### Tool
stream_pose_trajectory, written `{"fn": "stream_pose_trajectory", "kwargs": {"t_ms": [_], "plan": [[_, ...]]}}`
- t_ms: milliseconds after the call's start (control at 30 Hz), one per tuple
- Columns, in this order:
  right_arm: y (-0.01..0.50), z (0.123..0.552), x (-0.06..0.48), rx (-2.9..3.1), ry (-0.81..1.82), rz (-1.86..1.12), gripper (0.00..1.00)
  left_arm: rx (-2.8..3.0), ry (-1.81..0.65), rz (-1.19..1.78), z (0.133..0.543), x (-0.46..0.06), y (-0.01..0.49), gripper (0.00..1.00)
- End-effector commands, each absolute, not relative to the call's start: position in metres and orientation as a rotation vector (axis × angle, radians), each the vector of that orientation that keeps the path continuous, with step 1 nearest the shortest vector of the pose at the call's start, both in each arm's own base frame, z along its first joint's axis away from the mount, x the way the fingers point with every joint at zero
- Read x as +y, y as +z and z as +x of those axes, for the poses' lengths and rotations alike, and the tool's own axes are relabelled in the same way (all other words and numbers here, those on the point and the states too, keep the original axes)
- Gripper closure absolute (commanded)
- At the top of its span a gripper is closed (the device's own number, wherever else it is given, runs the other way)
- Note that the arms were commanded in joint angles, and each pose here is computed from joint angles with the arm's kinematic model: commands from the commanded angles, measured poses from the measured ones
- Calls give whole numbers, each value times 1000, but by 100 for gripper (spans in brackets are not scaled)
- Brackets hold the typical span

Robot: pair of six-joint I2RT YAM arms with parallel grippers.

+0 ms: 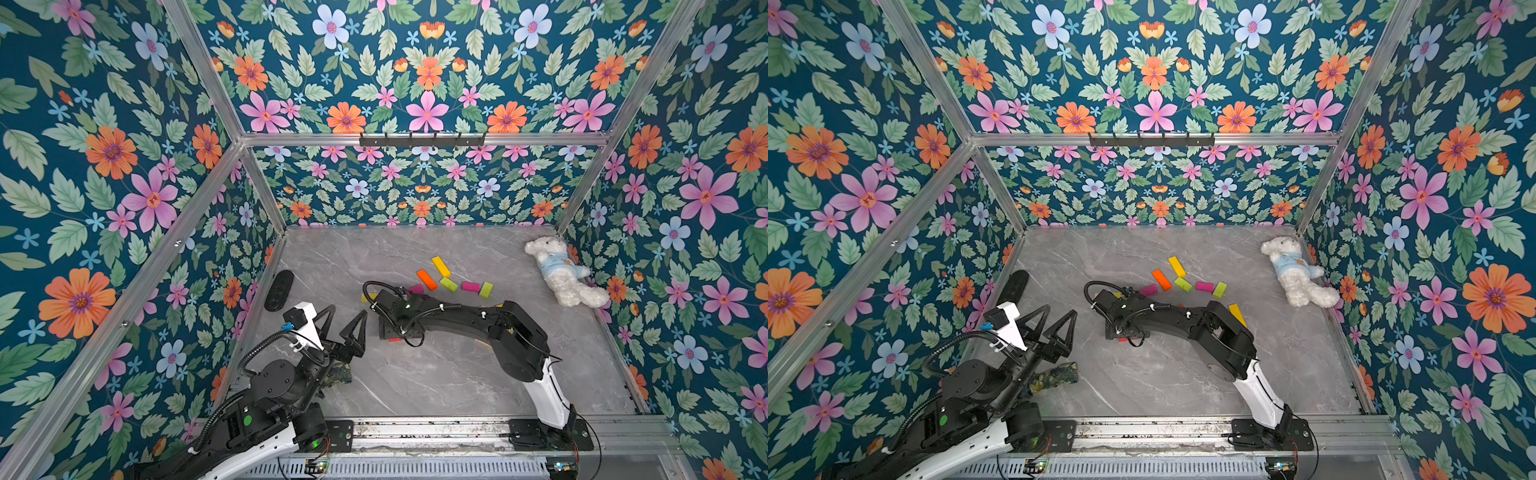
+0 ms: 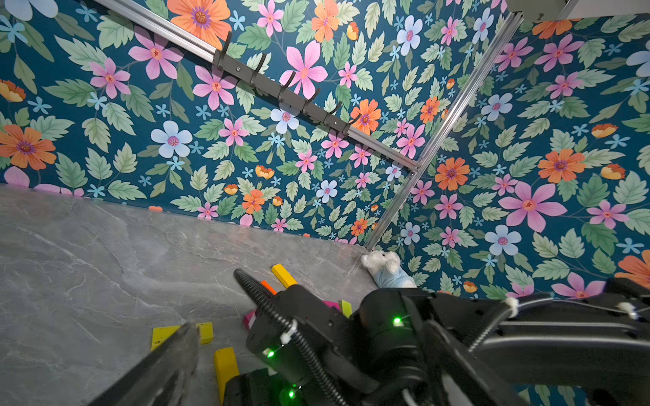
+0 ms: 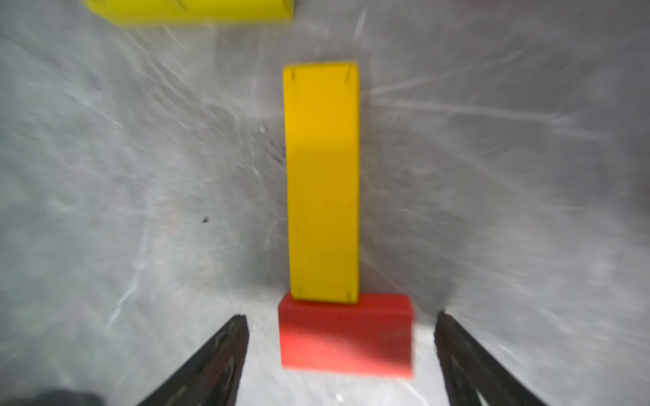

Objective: Assemble the letter h with building blocks
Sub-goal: Assemble the building block at the center of the board, then pick up the building block from the center of the board.

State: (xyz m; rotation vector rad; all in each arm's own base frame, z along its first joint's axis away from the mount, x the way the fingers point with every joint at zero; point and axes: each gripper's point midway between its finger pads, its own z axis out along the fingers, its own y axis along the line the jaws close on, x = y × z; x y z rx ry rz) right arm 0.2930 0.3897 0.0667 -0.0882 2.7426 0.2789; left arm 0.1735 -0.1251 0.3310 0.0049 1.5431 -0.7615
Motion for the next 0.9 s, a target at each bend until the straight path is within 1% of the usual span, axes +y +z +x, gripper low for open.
{"fn": "stream_pose_trajectory", "kwargs": {"t_ms": [0,133,200,267,333,400,533,700,867], "plan": [[110,317,366,2624,308,-34,16,1550,-755,-7,175,-125,329,1],[116,339,316,2648,281,0,18,1575,-733,12,177,-130,324,1],[115,348,303,2678,286,-77,17,1582,-726,16,178,-132,322,1],[110,353,298,2691,275,-270,16,1582,-725,15,179,-132,322,1],[97,355,282,2736,200,-383,14,1581,-725,19,179,-133,322,1],[80,353,273,2785,212,-455,12,1583,-718,16,179,-132,322,1],[65,359,260,2807,334,-409,11,1584,-715,12,179,-131,321,1],[67,373,250,2786,381,-375,10,1589,-712,14,180,-132,319,1],[52,376,243,2838,430,-340,10,1601,-698,24,181,-135,317,1]]}}
